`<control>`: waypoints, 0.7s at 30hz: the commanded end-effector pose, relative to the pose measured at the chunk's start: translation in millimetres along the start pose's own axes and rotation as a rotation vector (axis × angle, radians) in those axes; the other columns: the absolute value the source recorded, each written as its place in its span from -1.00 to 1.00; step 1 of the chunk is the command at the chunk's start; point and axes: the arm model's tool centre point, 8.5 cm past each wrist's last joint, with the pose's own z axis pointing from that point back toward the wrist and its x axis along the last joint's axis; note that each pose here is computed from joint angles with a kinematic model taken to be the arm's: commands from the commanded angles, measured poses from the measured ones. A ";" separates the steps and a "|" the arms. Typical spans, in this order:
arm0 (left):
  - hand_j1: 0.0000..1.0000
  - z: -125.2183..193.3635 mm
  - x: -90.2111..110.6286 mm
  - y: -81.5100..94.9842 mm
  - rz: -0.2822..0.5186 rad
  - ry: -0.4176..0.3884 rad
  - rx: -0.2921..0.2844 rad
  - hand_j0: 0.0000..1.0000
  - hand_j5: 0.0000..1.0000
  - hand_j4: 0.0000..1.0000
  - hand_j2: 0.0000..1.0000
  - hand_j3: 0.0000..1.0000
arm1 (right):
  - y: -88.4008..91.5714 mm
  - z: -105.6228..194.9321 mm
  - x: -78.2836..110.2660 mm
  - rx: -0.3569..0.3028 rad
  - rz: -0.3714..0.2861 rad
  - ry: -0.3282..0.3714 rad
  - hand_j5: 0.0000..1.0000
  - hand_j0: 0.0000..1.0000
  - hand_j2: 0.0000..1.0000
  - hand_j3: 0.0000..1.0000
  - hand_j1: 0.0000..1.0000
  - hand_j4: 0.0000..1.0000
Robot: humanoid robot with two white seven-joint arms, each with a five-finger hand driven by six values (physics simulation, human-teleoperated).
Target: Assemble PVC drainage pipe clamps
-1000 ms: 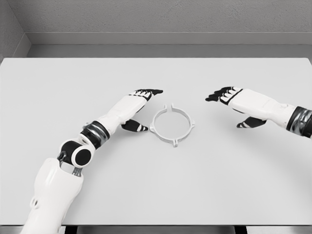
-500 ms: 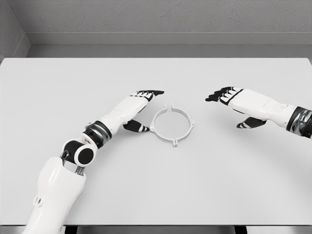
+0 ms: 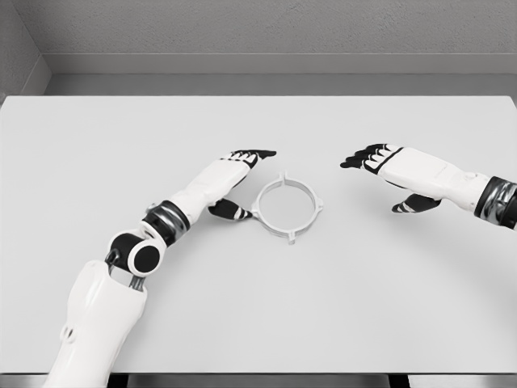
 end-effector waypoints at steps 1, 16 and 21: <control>1.00 -2.1 3.0 0.1 0.008 -0.007 0.005 1.00 1.00 1.00 1.00 1.00 | -0.6 0.2 0.0 -0.004 -0.005 0.000 1.00 1.00 1.00 1.00 1.00 1.00; 1.00 6.6 -8.5 13.7 0.011 0.015 0.038 1.00 1.00 1.00 1.00 1.00 | -0.9 1.4 -0.6 -0.001 -0.001 0.000 1.00 1.00 1.00 1.00 1.00 1.00; 1.00 78.3 -44.2 88.5 -0.035 -0.073 0.111 1.00 1.00 1.00 1.00 1.00 | -2.8 6.4 -3.4 0.009 0.012 0.009 1.00 1.00 1.00 1.00 1.00 1.00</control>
